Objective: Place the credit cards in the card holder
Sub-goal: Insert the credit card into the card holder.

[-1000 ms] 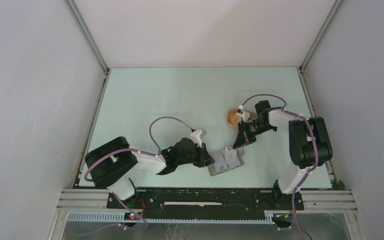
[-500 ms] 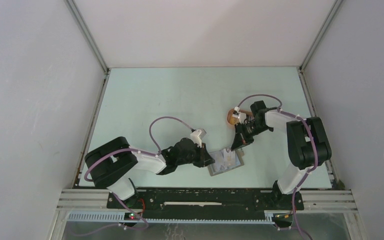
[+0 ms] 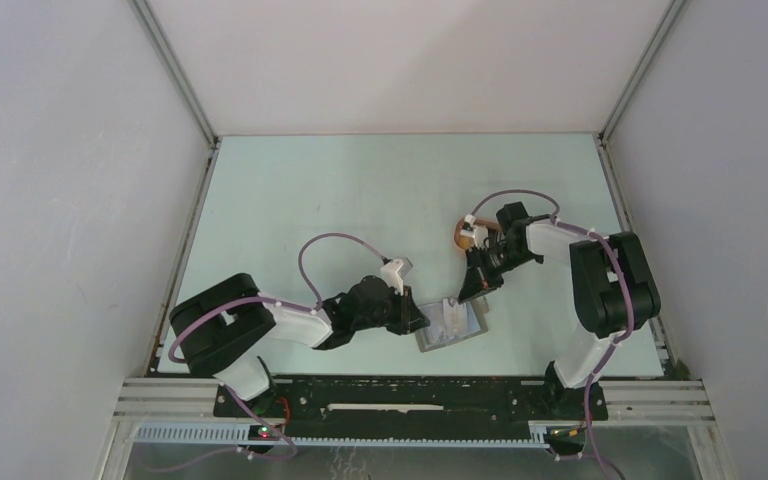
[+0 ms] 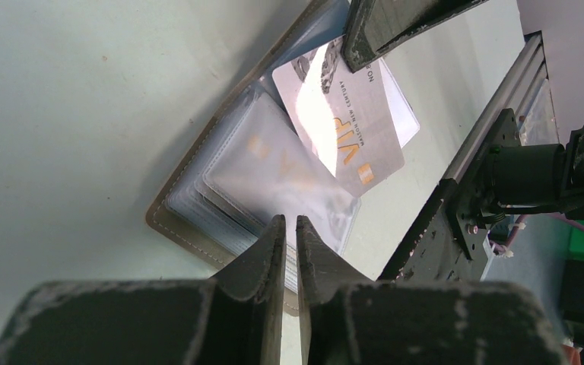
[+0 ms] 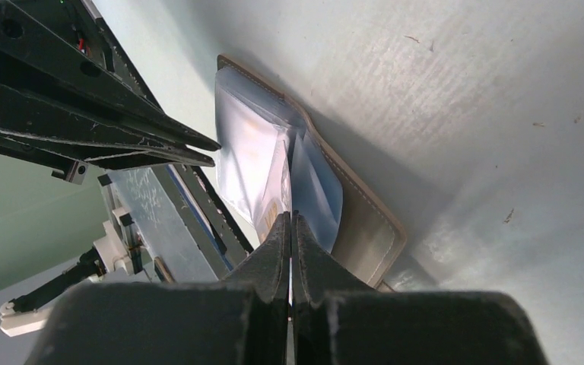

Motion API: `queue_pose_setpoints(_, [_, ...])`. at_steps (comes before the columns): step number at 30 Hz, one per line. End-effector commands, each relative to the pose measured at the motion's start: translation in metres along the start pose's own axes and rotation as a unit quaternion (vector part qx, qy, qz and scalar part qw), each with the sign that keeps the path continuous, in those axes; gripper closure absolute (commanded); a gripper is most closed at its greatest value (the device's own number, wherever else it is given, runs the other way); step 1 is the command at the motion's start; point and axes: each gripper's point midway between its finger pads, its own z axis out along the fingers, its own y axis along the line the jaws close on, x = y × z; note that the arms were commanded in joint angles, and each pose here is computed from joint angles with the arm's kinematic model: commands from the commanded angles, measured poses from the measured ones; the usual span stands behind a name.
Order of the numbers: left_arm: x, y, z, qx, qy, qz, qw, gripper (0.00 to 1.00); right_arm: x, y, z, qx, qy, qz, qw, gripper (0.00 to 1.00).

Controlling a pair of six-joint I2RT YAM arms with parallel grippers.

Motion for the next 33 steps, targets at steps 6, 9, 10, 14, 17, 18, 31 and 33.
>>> queue_pose_setpoints(6, [0.0,-0.001,0.001,-0.003,-0.001,-0.002,1.0,0.86,0.005,0.002,0.007,0.0,0.031,0.0,1.0,1.0])
queue_pose_setpoints(9, [-0.001,-0.001,0.001,-0.002,-0.002,-0.001,1.0,0.86,0.006,0.001,0.008,0.006,0.035,0.003,0.999,1.0])
queue_pose_setpoints(10, [-0.001,-0.001,0.001,-0.002,-0.001,-0.001,1.0,0.86,0.007,0.0,0.008,0.01,0.037,0.007,0.999,1.0])
queue_pose_setpoints(14, [-0.001,-0.001,0.001,-0.001,0.0,0.0,1.0,0.86,0.007,-0.011,0.01,0.04,0.041,0.037,0.998,1.0])
queue_pose_setpoints(17, [-0.001,-0.002,0.002,0.0,0.001,0.0,1.0,0.86,0.006,-0.011,0.011,0.037,0.044,0.048,0.997,1.0])
queue_pose_setpoints(18, [-0.001,-0.002,0.002,0.001,0.001,0.0,1.0,0.86,0.006,-0.01,0.012,0.032,0.044,0.05,0.997,1.0])
queue_pose_setpoints(31, [-0.004,-0.007,0.002,0.008,-0.002,0.0,1.0,0.82,-0.004,0.001,0.022,-0.023,0.038,0.07,0.997,1.0])
queue_pose_setpoints(33, [-0.004,-0.007,0.002,0.01,-0.002,-0.001,1.0,0.82,-0.006,0.003,0.024,-0.028,0.037,0.068,0.997,1.0])
